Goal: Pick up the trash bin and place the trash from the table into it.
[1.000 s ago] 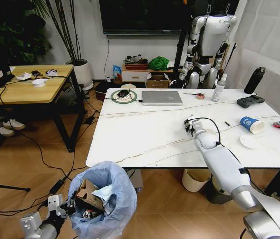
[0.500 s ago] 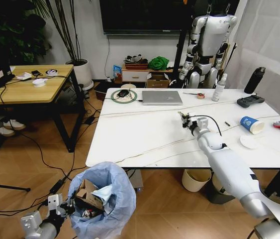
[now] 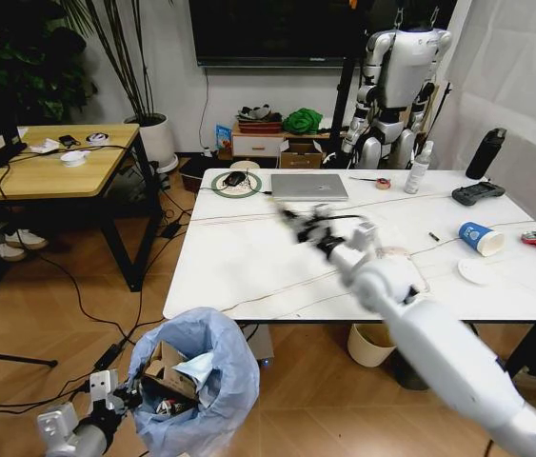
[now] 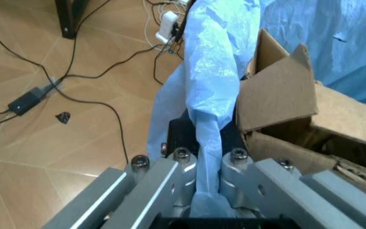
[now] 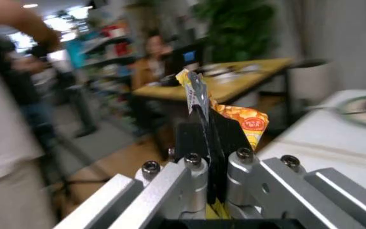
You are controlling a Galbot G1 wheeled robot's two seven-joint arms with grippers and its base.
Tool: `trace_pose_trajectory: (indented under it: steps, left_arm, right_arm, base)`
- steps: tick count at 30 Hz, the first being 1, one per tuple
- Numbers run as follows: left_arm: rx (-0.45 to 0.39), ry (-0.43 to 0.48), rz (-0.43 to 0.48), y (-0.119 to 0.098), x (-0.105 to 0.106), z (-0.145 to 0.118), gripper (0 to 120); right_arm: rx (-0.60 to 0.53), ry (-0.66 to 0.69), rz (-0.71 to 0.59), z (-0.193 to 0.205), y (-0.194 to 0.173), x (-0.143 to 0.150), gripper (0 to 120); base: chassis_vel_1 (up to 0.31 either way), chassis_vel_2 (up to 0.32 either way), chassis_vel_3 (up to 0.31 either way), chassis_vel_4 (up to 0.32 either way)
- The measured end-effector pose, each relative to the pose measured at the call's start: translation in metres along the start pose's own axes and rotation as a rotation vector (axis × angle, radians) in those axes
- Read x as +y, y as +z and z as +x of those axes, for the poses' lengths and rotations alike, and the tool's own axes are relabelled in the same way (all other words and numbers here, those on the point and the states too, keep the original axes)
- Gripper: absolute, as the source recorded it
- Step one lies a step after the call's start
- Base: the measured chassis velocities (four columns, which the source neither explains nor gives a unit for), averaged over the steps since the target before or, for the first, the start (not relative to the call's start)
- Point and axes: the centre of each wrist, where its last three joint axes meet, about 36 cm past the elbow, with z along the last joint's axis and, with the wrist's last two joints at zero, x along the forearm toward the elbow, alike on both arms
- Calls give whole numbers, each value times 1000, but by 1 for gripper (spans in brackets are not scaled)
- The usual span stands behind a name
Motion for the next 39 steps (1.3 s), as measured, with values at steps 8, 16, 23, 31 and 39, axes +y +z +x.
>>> trace_pose_trajectory:
  steps: [8,16,23,31,39]
  left_arm:
    - [-2,1,-6,-1,-3,3,0]
    - [-6,16,-9,-3,-12,9,0]
    - [-10,17,-8,-3,-12,8,0]
    - [2,17,-4,2,-12,4,0]
    - [-2,37,-5,4,-14,1,0]
  right_arm:
    - [152,-326,-23,11,59,109,0]
    - [251,-318,99,19,111,105,0]
    - [253,-289,119,30,113,100,22]
    - [168,-199,105,40,82,91,50]
    - [30,250,139,94,71,23,79]
  base:
    - [0,0,0,0]
    - [0,0,0,0]
    - [0,0,0,0]
    - [0,0,0,0]
    - [0,0,0,0]
